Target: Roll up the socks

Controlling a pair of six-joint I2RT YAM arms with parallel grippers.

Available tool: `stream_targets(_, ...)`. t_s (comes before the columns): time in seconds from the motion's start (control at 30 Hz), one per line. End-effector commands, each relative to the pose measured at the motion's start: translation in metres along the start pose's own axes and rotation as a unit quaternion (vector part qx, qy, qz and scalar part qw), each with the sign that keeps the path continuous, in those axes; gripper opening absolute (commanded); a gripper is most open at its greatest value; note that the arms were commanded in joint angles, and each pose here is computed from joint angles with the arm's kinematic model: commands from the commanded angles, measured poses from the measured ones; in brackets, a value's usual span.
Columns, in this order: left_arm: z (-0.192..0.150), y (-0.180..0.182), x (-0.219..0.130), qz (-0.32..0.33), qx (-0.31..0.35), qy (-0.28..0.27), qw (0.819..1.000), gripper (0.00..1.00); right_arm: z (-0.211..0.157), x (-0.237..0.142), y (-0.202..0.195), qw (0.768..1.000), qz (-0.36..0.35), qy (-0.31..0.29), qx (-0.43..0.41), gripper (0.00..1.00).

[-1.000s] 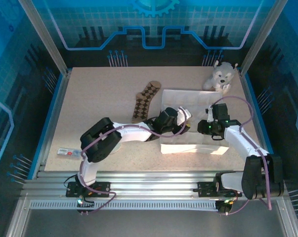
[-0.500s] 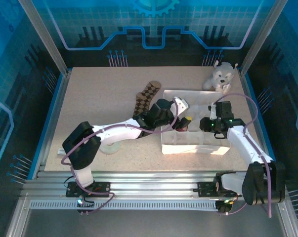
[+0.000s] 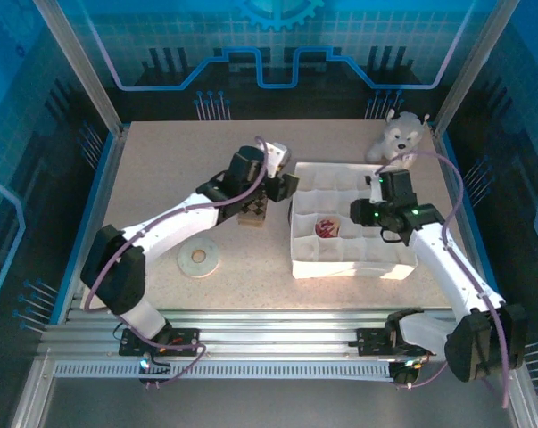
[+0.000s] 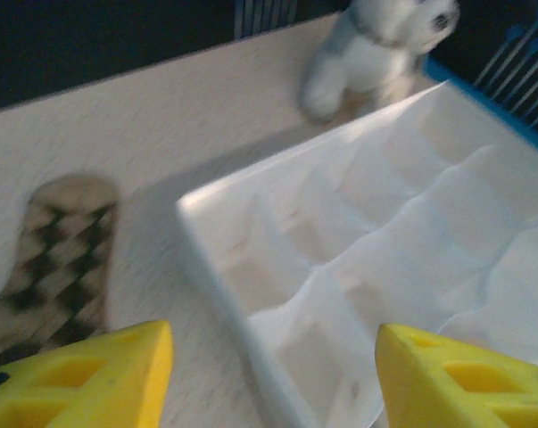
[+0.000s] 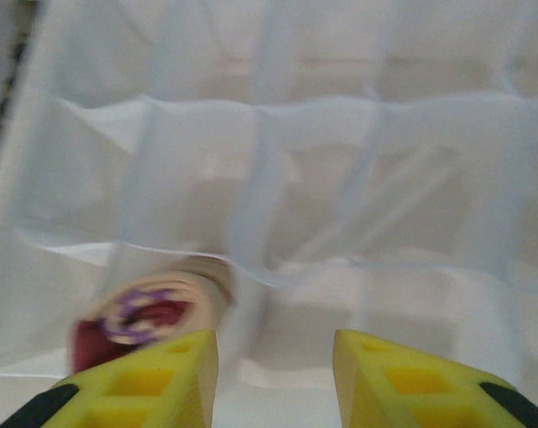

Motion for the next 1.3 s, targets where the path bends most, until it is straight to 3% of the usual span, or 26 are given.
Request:
stream_targets(0.0, -0.047, 0.024, -0.016, 0.037, -0.080, 0.085, 0.992, 0.58, 0.007, 0.005, 0.034, 1.000, -0.003, -0.001, -0.022, 0.37)
stream_targets(0.27, -0.109, 0.086, -0.043, 0.118, -0.202, 0.180, 0.955, 0.57, -0.004, 0.059, 0.169, 0.994, 0.046, 0.033, -0.092, 0.34)
stream_targets(0.43, -0.126, 0.114, -0.049, 0.093, -0.258, 0.189, 0.943, 0.53, -0.032, 0.111, 0.241, 0.978, 0.070, 0.077, -0.180, 0.33)
stream_targets(0.53, -0.134, 0.131, -0.048, 0.073, -0.313, 0.189, 0.928, 0.49, -0.047, 0.137, 0.266, 0.952, 0.082, 0.077, -0.286, 0.30)
stream_targets(0.7, -0.136, 0.147, -0.041, 0.060, -0.346, 0.196, 0.915, 0.49, -0.060, 0.157, 0.276, 0.889, 0.108, 0.051, -0.442, 0.27)
stream_targets(0.87, -0.141, 0.159, -0.038, 0.061, -0.362, 0.226, 0.902, 0.48, -0.061, 0.172, 0.268, 0.829, 0.127, 0.055, -0.541, 0.35)
stream_targets(1.1, -0.134, 0.168, -0.039, 0.069, -0.348, 0.240, 0.904, 0.48, -0.056, 0.195, 0.251, 0.799, 0.140, 0.111, -0.574, 0.47)
stream_targets(1.27, -0.127, 0.172, -0.037, 0.067, -0.331, 0.248, 0.908, 0.48, -0.053, 0.211, 0.237, 0.797, 0.130, 0.134, -0.574, 0.50)
Point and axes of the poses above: each hand's point on the last joint's axis, 136 mm out from that joint toward the fingers, its own x axis out along the fingers, its own y axis along the line the jaws close on, z = x × y, the point moved 7 cm from there along -x, back along the fingers, and after that the axes turned 8 degrees about x, right-handed, at the moved point
